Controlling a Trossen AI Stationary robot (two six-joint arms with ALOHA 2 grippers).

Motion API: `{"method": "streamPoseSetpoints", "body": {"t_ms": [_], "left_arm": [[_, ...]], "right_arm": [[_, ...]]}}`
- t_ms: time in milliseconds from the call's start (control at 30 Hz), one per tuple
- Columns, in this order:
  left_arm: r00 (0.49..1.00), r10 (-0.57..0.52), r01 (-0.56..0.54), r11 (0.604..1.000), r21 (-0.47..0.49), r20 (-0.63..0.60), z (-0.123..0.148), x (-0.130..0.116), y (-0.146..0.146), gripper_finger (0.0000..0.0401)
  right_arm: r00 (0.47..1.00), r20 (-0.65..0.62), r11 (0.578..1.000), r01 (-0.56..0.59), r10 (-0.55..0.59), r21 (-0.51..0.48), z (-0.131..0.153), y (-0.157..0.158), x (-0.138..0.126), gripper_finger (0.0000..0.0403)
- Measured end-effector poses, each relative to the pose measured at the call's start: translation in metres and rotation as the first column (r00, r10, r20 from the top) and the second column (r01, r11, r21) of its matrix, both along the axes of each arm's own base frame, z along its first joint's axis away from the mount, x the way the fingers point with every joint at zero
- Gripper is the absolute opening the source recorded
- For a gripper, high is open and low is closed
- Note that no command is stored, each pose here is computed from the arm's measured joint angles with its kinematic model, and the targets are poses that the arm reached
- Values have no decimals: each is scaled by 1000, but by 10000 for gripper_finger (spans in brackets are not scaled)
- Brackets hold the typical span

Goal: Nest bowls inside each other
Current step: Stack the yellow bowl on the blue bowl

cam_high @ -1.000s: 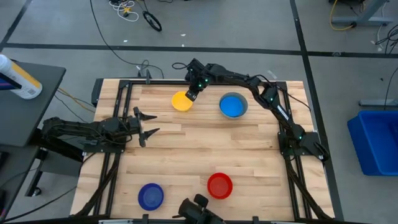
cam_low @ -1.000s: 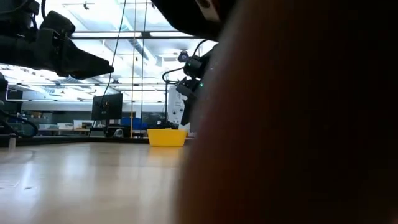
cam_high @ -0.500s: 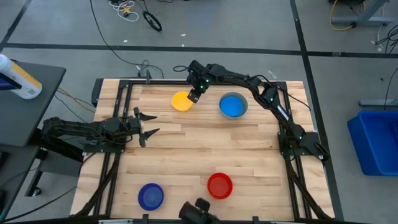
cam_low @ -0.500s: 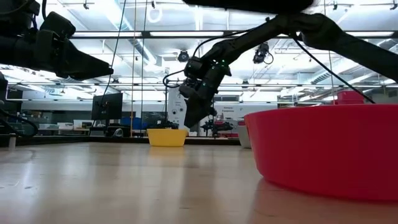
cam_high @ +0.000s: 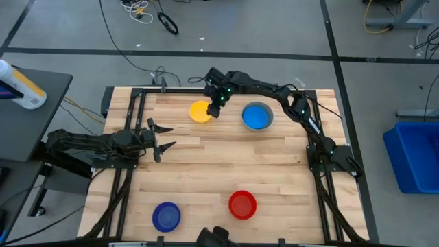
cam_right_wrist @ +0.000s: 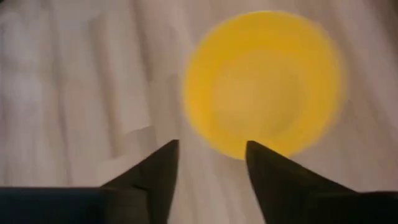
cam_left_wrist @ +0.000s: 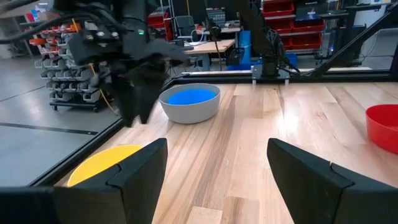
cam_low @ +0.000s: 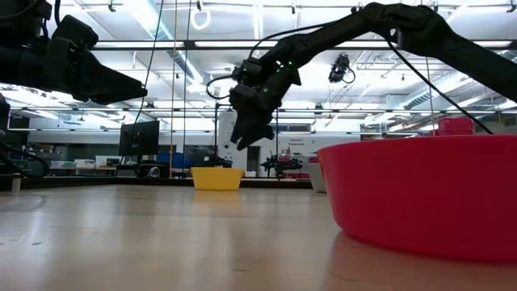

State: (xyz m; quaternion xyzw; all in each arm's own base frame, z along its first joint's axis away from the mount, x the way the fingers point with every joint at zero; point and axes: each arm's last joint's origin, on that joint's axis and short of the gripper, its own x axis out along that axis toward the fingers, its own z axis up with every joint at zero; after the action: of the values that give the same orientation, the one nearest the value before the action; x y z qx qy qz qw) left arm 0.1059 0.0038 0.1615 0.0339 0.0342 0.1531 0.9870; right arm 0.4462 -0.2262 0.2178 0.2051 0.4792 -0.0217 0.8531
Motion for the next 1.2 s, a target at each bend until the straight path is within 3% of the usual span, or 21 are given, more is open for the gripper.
{"method": "streamPoseSetpoints", "body": {"t_ms": [167,267,400,567,867,1200], "left_arm": [[1000,0,0,1000,2,9,1,0,0,286],[1000,-1,1,1000,4,26,3,0,0,286],[1000,-7,7,1000,3,22,2,0,0,286],[1000,-7,7,1000,5,21,2,0,0,286],[1000,-12,12,1000,6,19,2,0,0,286],[1000,-19,19,1000,3,20,2,0,-1,286]], "right_arm": [[993,11,991,119,-120,59,-6,-22,-6,268],[989,55,969,122,-137,215,-18,-31,-4,267],[987,53,957,133,-151,258,-29,-39,-1,246],[986,19,953,156,-167,260,-27,-45,-2,234],[980,-93,970,191,-179,153,-32,-51,-12,248],[974,-134,959,206,-182,195,-69,-58,-8,243]]}}
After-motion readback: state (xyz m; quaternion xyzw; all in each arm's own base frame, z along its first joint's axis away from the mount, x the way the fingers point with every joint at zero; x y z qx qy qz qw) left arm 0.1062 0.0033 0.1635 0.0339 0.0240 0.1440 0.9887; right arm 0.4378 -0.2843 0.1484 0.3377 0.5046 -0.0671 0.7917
